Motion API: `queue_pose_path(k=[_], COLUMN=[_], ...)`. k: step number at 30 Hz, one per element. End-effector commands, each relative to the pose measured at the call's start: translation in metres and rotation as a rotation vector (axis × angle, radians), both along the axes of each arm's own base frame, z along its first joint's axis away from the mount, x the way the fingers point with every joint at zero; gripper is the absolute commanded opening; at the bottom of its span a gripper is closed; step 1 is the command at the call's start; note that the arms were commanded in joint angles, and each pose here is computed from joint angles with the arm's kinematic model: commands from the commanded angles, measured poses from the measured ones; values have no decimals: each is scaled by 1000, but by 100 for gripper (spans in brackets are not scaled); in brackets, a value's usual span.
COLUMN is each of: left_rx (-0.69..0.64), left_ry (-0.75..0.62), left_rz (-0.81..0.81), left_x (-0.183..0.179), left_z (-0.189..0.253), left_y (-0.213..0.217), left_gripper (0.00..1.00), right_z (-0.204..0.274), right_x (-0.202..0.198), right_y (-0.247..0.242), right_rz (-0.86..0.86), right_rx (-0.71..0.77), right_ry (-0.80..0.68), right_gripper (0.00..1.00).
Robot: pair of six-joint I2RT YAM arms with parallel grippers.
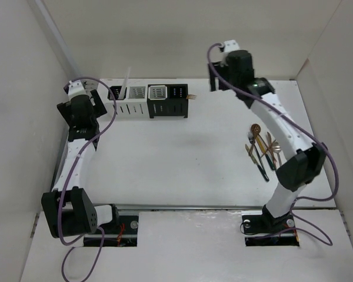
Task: Sort the eating utensils into containers
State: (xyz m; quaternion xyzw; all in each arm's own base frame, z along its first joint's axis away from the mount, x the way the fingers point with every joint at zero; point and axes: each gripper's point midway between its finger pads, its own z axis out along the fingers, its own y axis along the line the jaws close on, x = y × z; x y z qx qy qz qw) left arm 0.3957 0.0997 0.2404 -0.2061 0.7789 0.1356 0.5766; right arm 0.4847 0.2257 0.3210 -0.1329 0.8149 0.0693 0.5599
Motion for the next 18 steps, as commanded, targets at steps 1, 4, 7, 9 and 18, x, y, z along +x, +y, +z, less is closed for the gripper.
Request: queue_pose_path(k=[1,4,7,9,18], left_rx=[50,96,139,190,308], left_ry=[-89,-53,-48,-49,-148], left_rz=[27,23,45,53,96], left_x=[-7,-9,-11,-14,-28], left_z=[23,14,14,11,36], left_y=[4,1,1,-3,-7], left_gripper=[100,100,100,100,100], right_z=[-145,-196,-220,-230,-269], right_x=[-73,-134,-172,-182,-210], right_y=[-104,-154,-170,-180,-215], right_rz=[-98,-203,-231,-292,-458], right_rx=[-264,-383,-371,-353,-429], right_ry=[605,908,1067,1113,1310], right_gripper=[77,65,65,65,62])
